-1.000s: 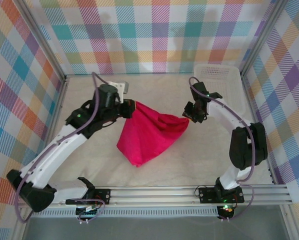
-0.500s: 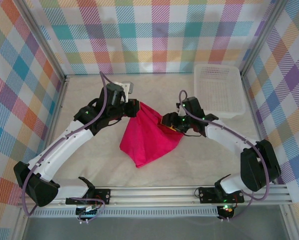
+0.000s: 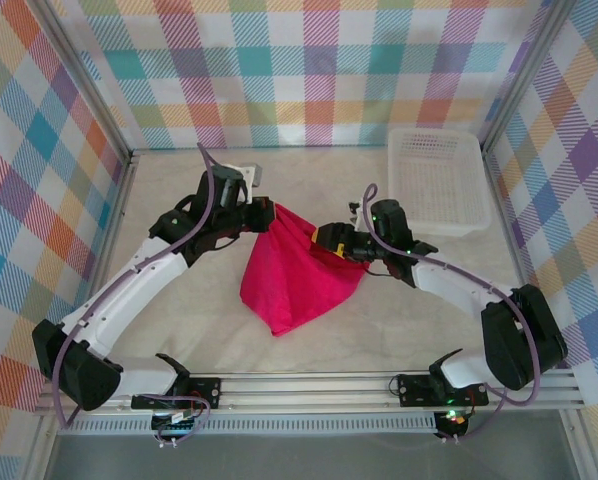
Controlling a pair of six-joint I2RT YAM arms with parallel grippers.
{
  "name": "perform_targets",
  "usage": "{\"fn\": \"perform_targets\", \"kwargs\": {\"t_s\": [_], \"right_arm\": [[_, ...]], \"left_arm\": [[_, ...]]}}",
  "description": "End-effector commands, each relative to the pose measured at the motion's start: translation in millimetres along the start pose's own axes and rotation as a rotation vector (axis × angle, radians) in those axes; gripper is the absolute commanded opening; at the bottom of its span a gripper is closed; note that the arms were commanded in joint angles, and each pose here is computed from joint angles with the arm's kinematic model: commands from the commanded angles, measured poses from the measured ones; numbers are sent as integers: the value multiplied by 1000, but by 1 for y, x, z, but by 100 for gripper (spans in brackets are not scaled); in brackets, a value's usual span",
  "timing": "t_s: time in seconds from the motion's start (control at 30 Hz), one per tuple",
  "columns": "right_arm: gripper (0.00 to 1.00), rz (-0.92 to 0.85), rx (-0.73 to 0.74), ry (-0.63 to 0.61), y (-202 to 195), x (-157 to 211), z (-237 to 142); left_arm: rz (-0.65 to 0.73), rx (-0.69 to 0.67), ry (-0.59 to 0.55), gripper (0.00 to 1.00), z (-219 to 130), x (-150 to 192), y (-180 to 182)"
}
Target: Fold the inside-out t-shirt
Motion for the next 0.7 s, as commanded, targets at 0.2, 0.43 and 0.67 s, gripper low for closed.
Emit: {"fn": "perform_targets", "kwargs": {"t_s": [0.2, 0.43, 0.67], "right_arm": [[66, -64, -81, 69, 27, 5, 39], [32, -41, -49, 20, 36, -14, 55], [0, -209, 234, -181, 87, -47, -20]], "left_arm": [[-31, 24, -6, 0, 3, -1, 3], [-38, 25, -15, 0, -4, -3, 5], [-7, -17, -16, 0, -14, -8, 19]]}}
Point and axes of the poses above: each hand's point on the last joint's axis, 136 mm out from that joint toward the fingers, its own z axis out along the fingers, its own y axis along the line the jaws close on, x = y × z, the point moved 4 cm from there along -z, back along the fingers, and after that the axes turned 9 degrees about z, right-handed, at the moved point
